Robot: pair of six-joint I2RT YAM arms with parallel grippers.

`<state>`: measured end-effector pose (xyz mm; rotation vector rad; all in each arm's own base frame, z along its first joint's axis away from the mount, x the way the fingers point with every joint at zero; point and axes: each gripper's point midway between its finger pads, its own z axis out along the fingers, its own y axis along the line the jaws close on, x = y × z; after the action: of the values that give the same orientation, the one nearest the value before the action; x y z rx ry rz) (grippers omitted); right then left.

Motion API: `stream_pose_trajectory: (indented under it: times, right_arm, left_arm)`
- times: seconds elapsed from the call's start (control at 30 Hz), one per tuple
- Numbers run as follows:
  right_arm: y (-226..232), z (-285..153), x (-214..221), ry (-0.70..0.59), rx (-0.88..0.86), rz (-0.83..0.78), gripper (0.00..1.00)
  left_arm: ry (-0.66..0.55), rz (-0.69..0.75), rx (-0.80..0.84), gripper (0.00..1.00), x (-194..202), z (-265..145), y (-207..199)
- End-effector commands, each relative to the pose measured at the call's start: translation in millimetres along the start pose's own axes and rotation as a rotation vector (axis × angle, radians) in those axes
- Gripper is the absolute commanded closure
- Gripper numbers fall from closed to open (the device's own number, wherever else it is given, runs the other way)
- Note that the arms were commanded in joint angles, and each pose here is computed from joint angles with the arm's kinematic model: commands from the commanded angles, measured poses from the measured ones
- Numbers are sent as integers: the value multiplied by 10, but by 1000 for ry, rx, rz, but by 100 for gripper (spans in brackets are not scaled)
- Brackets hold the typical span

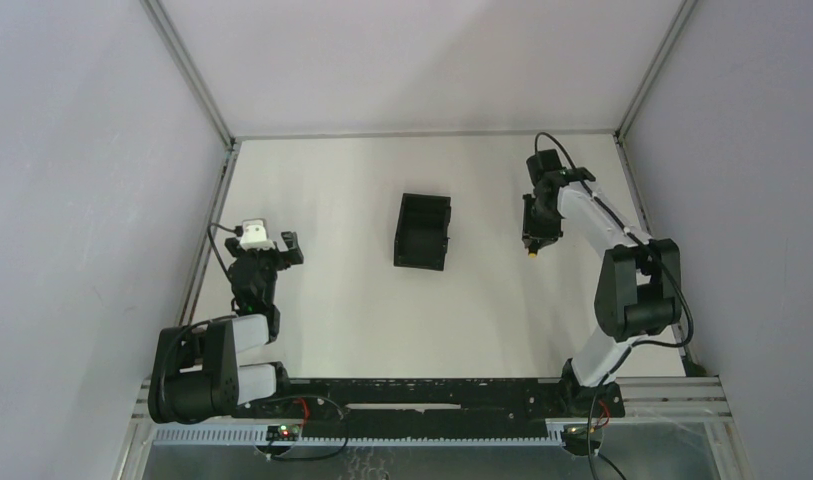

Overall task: Put the screwdriver in the bin
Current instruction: Pick up the screwdriver from the center of the board, then place the screwdriver in the bin.

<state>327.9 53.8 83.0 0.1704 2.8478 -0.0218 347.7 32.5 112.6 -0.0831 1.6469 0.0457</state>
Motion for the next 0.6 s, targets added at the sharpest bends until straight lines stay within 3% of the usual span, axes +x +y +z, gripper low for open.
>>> stream_pose_trajectory:
  times: [0.0, 0.57]
  right_arm:
    - [20, -411, -173, -79, 18, 37, 100]
    - [448, -1117, -451, -170, 24, 52, 100]
  left_arm:
    - [-87, 18, 5, 0, -242, 40, -11]
    - [-86, 18, 5, 0, -237, 38, -12]
